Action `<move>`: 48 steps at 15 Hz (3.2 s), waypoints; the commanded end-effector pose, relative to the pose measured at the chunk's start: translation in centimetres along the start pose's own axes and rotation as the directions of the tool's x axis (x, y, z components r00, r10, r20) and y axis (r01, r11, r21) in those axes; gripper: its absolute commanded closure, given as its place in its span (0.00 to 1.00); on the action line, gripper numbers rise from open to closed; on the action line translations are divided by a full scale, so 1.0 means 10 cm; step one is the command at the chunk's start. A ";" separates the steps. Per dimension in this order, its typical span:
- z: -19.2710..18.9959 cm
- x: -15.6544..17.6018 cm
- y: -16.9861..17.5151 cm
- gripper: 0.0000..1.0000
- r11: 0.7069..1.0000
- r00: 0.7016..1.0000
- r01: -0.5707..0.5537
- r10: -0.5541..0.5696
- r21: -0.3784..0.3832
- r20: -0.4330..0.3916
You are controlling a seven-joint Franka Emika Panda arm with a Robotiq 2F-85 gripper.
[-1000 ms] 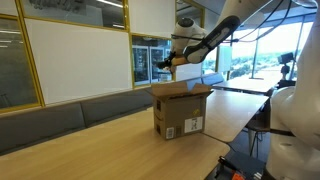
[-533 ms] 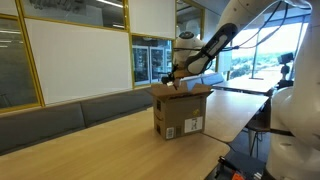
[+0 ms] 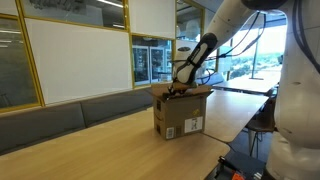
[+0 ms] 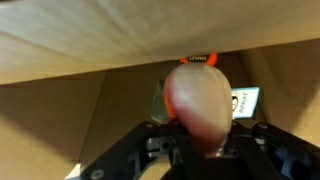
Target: Put the objects on the left inside the box
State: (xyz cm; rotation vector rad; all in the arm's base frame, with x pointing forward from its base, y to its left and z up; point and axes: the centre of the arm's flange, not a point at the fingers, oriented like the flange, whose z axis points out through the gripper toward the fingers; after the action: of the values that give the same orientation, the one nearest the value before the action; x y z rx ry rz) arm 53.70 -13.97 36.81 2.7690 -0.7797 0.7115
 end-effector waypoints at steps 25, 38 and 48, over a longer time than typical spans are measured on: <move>-2.14 -0.29 0.39 0.00 0.990 0.989 0.141 -0.139 0.028 -0.059; -2.34 -1.30 1.40 0.00 0.849 0.779 0.414 -0.517 0.329 0.355; -2.17 -1.41 1.45 0.00 0.819 0.712 0.444 -0.568 0.364 0.412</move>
State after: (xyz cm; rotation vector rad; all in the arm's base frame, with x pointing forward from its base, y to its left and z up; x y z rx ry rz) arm 26.81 -13.62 49.32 3.2048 0.0696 -0.0520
